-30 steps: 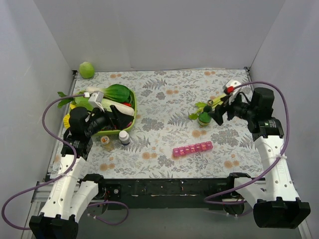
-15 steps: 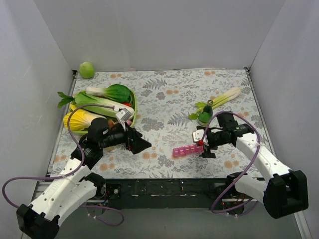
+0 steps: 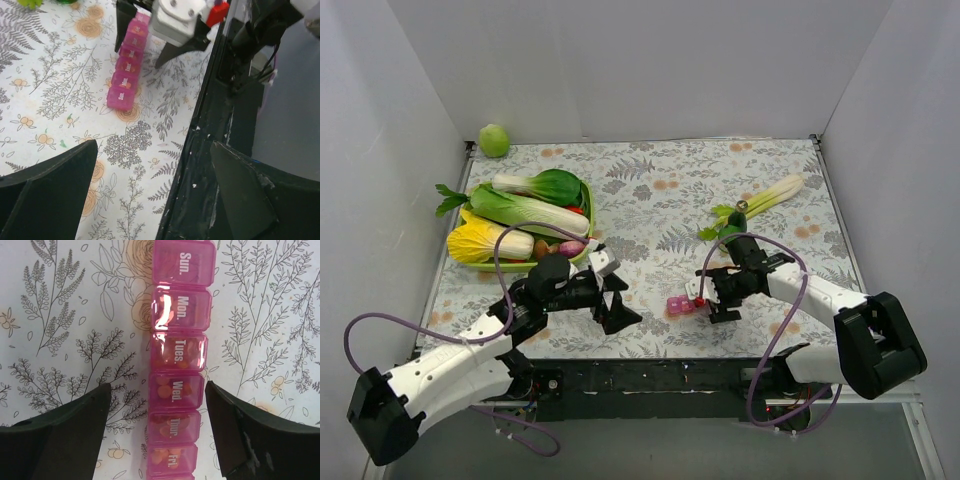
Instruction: Sort the pills into containers
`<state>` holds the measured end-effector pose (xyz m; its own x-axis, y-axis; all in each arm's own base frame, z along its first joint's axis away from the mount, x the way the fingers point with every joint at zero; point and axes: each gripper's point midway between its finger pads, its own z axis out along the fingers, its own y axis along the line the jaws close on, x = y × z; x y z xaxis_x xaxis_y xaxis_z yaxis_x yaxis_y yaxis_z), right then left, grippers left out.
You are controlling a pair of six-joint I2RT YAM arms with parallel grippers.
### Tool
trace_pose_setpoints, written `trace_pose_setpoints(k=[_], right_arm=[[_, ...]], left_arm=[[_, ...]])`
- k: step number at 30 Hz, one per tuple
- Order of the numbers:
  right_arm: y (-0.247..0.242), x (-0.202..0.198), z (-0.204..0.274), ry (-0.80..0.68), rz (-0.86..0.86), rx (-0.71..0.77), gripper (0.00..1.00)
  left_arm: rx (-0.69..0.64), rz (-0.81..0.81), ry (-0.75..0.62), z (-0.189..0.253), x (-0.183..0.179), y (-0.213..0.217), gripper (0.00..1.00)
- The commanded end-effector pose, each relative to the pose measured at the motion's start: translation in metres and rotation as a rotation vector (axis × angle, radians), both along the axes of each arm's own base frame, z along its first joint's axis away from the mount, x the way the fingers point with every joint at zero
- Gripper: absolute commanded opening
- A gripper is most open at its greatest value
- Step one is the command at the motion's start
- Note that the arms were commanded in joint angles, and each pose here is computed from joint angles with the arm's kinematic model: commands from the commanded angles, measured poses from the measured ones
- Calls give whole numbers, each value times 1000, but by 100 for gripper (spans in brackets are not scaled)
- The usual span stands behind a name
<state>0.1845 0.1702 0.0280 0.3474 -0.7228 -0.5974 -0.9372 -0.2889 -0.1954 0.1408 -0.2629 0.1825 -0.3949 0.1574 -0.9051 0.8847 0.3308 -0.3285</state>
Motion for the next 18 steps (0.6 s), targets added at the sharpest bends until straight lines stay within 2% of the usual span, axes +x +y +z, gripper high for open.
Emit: trace_pose_setpoints(k=[1, 4, 7, 8, 10, 11, 14, 18], right_arm=[[-1, 10, -6, -24, -54, -23, 81], [-5, 8, -12, -3, -71, -42, 74], [-6, 5, -16, 29, -93, -55, 58], [-6, 5, -16, 34, -96, -53, 50], [-6, 2, -16, 45, -105, -50, 41], [-4, 1, -12, 41, -102, -34, 33], [0, -4, -4, 55, -107, 3, 24], [7, -14, 10, 70, -102, 53, 21]], left_arm=[[66, -72, -180, -20, -2, -11, 98], [65, -143, -234, -34, -12, -21, 97], [79, -192, -276, -49, -17, -29, 98], [69, -199, -302, -50, -16, -33, 98], [82, -213, -302, -61, -15, -38, 98], [69, -211, -327, -59, -12, -43, 98], [72, -226, -349, -65, -7, -55, 98], [104, -227, -399, -74, 2, -71, 98]])
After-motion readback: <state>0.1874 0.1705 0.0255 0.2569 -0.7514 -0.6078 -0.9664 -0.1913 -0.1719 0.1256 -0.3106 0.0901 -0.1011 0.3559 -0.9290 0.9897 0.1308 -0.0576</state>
